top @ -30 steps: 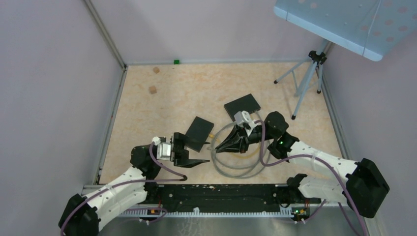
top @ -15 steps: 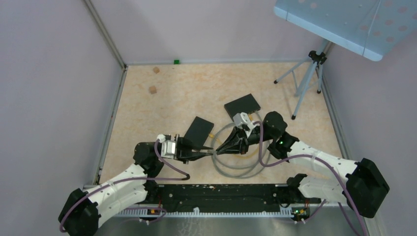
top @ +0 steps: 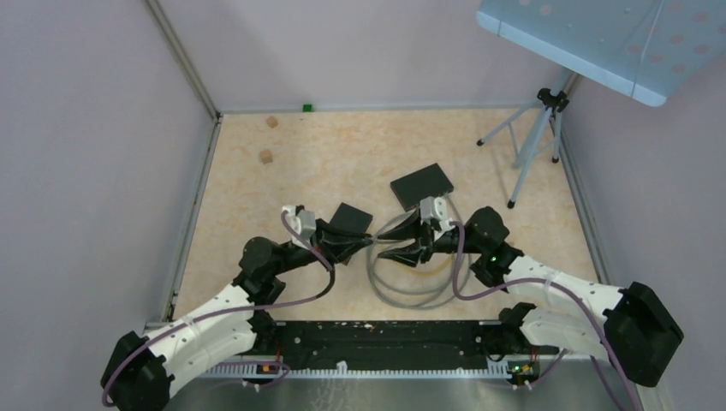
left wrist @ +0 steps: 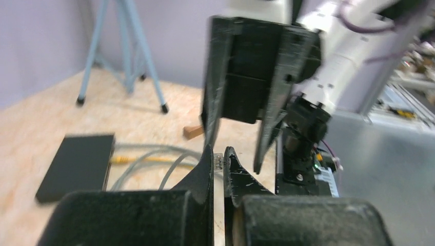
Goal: Insert the plug into the switch port
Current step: Adjust the connector.
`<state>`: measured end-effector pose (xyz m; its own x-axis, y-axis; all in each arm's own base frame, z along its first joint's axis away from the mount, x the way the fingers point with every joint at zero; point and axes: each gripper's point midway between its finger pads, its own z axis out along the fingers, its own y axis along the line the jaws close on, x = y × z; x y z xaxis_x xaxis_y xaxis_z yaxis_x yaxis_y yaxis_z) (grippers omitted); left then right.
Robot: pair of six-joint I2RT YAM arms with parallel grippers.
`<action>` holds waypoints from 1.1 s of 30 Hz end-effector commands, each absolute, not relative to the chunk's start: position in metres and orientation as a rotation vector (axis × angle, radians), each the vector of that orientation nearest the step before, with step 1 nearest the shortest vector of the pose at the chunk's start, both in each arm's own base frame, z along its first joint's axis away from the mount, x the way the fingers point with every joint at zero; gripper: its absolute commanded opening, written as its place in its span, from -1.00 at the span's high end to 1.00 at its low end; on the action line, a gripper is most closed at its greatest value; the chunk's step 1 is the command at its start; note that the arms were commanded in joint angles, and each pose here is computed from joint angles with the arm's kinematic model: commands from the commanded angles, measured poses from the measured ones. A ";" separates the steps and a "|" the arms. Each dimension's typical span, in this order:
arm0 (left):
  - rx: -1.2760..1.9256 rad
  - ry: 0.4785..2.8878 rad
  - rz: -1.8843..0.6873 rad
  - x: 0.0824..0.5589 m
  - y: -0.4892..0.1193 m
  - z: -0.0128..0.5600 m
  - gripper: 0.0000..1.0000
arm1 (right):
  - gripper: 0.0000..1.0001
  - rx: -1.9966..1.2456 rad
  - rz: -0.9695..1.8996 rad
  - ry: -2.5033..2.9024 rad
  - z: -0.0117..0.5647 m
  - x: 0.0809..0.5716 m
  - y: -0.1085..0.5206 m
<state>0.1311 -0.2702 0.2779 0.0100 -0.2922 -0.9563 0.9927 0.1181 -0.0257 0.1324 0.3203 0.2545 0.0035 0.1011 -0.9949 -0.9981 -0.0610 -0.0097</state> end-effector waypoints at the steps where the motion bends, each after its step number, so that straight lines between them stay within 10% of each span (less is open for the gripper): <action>1: 0.446 1.351 -1.195 0.188 -0.253 0.275 1.00 | 0.15 -0.988 1.067 0.976 0.283 0.170 0.312; 9: -0.014 1.417 -1.296 0.204 -0.223 0.256 1.00 | 0.13 -0.939 0.936 0.875 0.275 0.188 0.319; 33: 0.057 1.479 -1.332 0.195 -0.233 0.247 1.00 | 0.30 -1.104 0.864 0.734 0.253 0.194 0.374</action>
